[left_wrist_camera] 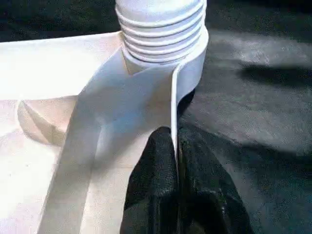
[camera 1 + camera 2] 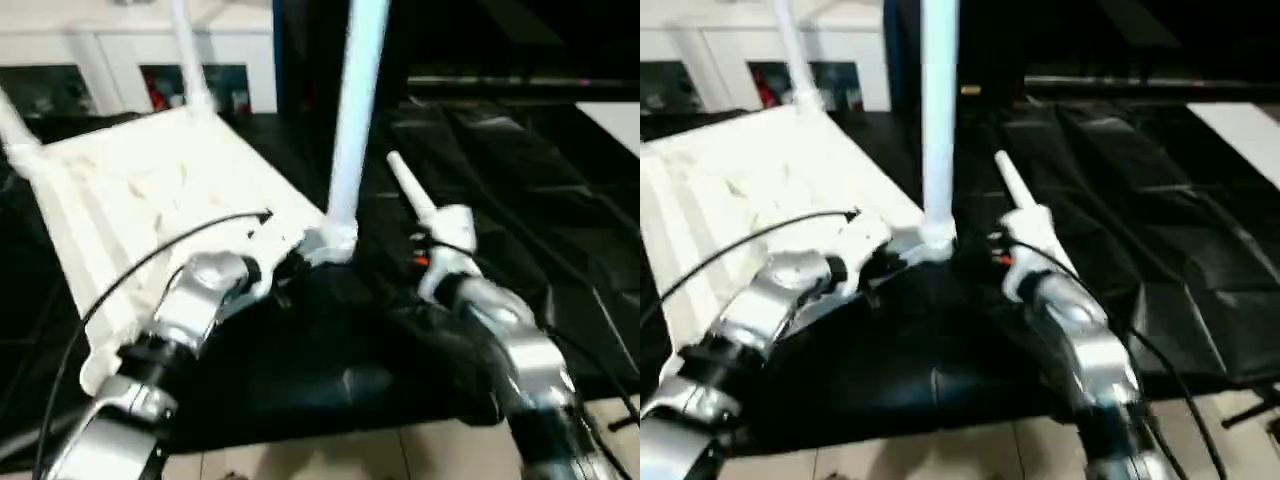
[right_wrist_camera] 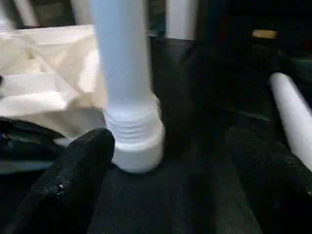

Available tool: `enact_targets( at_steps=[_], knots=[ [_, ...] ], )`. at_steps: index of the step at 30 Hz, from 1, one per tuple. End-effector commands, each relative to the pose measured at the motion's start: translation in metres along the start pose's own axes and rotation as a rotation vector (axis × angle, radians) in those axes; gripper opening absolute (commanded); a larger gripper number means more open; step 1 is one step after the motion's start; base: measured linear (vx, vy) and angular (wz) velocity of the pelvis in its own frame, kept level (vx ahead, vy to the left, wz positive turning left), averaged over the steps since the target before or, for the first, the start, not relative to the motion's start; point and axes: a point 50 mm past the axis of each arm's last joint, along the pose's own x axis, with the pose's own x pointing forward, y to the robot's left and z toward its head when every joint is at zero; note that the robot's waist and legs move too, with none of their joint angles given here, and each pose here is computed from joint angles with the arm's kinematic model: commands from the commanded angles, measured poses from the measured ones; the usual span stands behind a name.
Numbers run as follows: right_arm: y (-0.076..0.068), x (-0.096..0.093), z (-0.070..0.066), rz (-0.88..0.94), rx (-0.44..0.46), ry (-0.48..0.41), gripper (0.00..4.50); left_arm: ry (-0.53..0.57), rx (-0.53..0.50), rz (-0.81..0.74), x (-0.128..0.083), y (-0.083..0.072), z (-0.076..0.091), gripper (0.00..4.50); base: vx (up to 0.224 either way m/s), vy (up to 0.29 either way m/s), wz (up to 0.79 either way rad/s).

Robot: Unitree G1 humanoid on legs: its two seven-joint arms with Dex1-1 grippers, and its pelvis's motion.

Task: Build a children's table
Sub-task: Insert table leg to table base, then rotate leg to tighten

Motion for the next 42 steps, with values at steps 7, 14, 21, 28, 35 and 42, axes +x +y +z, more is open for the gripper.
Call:
enact_targets(
  at_steps=[7,14,21,28,35,42],
  knots=[
    [-0.005,-0.010,0.001,-0.093,0.010,0.045,4.06,-0.195,-0.021,0.054,-0.006,0.001,0.030,0.00,0.000,0.000,0.00],
    [-0.002,-0.010,0.003,-0.074,0.001,0.059,4.06,-0.174,-0.016,0.046,-0.006,0.000,0.028,0.00,0.011,0.001,0.34],
    [0.000,-0.010,0.003,-0.066,0.013,0.065,4.06,-0.155,0.002,0.011,-0.008,-0.004,0.022,0.00,0.142,0.009,0.43],
    [-0.006,-0.011,0.005,-0.079,0.019,0.061,4.06,-0.120,0.054,-0.041,-0.009,-0.008,0.014,0.00,0.076,-0.037,0.04],
    [-0.007,-0.013,0.007,-0.028,-0.017,0.064,4.06,-0.060,0.138,-0.224,-0.019,-0.017,0.001,0.00,-0.032,-0.042,0.09],
    [-0.005,-0.019,0.011,0.188,-0.033,0.079,4.42,-0.015,0.178,-0.362,-0.025,-0.018,-0.002,0.00,-0.106,0.025,-0.01]
  ],
)
